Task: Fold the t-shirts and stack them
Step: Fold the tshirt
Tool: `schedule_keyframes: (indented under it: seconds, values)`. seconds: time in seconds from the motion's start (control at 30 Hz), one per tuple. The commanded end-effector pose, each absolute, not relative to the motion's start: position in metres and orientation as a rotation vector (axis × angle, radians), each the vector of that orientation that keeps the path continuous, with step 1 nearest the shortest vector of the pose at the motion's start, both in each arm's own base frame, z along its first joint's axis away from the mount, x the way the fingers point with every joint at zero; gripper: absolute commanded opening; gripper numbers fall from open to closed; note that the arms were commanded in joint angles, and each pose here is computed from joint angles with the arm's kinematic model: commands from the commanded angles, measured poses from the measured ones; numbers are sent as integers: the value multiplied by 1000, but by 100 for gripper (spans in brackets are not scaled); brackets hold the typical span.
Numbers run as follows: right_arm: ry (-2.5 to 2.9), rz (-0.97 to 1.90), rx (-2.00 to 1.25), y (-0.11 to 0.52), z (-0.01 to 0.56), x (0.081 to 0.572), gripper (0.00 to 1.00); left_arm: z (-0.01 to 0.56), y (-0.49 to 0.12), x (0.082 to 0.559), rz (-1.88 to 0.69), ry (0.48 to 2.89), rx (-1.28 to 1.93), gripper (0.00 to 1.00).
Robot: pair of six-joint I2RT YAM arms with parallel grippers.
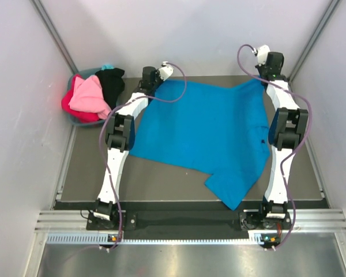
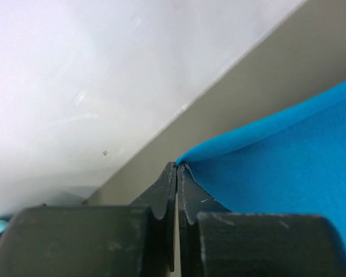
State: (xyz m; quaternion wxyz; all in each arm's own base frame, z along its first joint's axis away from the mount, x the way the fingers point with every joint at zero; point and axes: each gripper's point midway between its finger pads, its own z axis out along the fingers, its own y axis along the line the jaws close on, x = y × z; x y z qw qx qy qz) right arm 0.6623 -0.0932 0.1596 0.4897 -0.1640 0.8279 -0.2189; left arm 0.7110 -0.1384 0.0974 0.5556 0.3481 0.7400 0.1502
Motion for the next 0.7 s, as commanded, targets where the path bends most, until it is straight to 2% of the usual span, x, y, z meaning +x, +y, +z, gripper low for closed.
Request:
schedule_keyframes:
  seconds: [0.0, 0.17, 0.23, 0.3, 0.33, 0.37, 0.67]
  values:
    - [1845, -599, -346, -92, 218, 681, 0, 165, -130, 735, 383, 1570, 681, 0]
    - [1901, -563, -442, -76, 221, 666, 0, 179, -137, 718, 294, 1624, 697, 0]
    - [1954, -546, -486, -71, 215, 655, 0, 162, -137, 703, 269, 1684, 740, 0]
    - [1986, -527, -506, -68, 216, 641, 0, 177, -144, 690, 234, 1664, 786, 0]
    - [1994, -522, -511, -67, 215, 637, 0, 162, -143, 681, 227, 1694, 807, 0]
    - [2008, -515, -522, -65, 215, 628, 0, 180, -142, 676, 233, 1668, 804, 0]
    - [2080, -459, -532, -54, 218, 570, 0, 201, -140, 656, 217, 1660, 809, 0]
